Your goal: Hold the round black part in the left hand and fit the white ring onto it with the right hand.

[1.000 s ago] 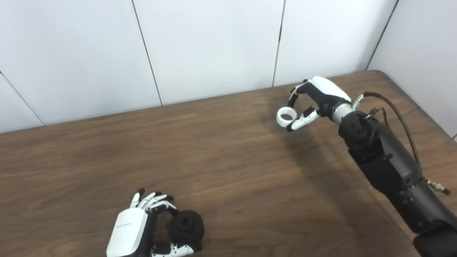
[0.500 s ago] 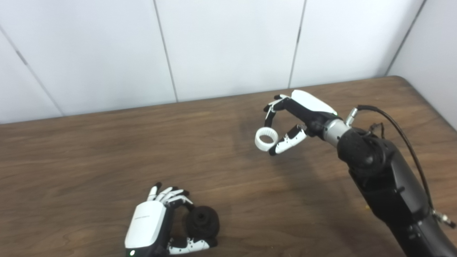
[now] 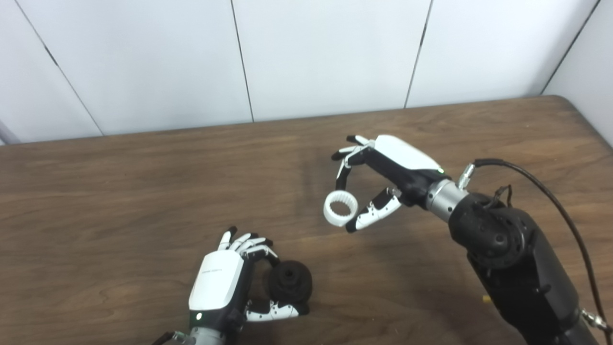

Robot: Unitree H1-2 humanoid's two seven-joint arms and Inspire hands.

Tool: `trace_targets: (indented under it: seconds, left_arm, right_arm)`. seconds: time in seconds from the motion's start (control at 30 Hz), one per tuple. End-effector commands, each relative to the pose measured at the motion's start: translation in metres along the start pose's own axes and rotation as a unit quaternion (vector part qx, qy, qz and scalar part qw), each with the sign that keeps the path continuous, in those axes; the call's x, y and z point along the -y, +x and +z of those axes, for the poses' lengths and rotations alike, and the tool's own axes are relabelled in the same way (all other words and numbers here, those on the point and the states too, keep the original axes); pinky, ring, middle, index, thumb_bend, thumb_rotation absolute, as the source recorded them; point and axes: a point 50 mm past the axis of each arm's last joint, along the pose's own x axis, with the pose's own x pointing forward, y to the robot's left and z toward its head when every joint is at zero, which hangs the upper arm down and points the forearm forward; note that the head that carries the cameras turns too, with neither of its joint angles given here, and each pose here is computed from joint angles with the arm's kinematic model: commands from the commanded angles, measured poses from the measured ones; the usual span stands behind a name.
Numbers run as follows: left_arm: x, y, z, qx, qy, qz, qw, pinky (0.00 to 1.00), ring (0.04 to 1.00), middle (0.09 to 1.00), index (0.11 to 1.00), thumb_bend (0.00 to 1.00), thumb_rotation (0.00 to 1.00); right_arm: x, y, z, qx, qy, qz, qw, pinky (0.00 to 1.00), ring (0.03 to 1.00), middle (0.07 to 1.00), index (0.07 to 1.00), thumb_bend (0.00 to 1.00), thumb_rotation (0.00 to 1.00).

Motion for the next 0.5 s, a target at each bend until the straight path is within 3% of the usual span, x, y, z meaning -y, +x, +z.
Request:
trace_targets:
  seconds: [0.0, 0.47]
  left_arm:
    - [0.001, 0.004, 0.006, 0.006, 0.005, 0.0, 1.0, 1.0, 0.868, 0.771, 0.484, 0.52, 0.05]
    - [0.006, 0.007, 0.014, 0.012, 0.003, 0.004, 1.0, 1.0, 0.877, 0.776, 0.484, 0.52, 0.05]
  right_arm:
    - [0.008, -0.003, 0.019, 0.045, -0.011, -0.033, 0.998, 1.0, 0.987, 0.865, 0.482, 0.53, 0.13]
    - [-0.024, -0.003, 0.043, 0.07, 0.001, 0.001, 0.998, 1.0, 1.0, 0.887, 0.484, 0.52, 0.13]
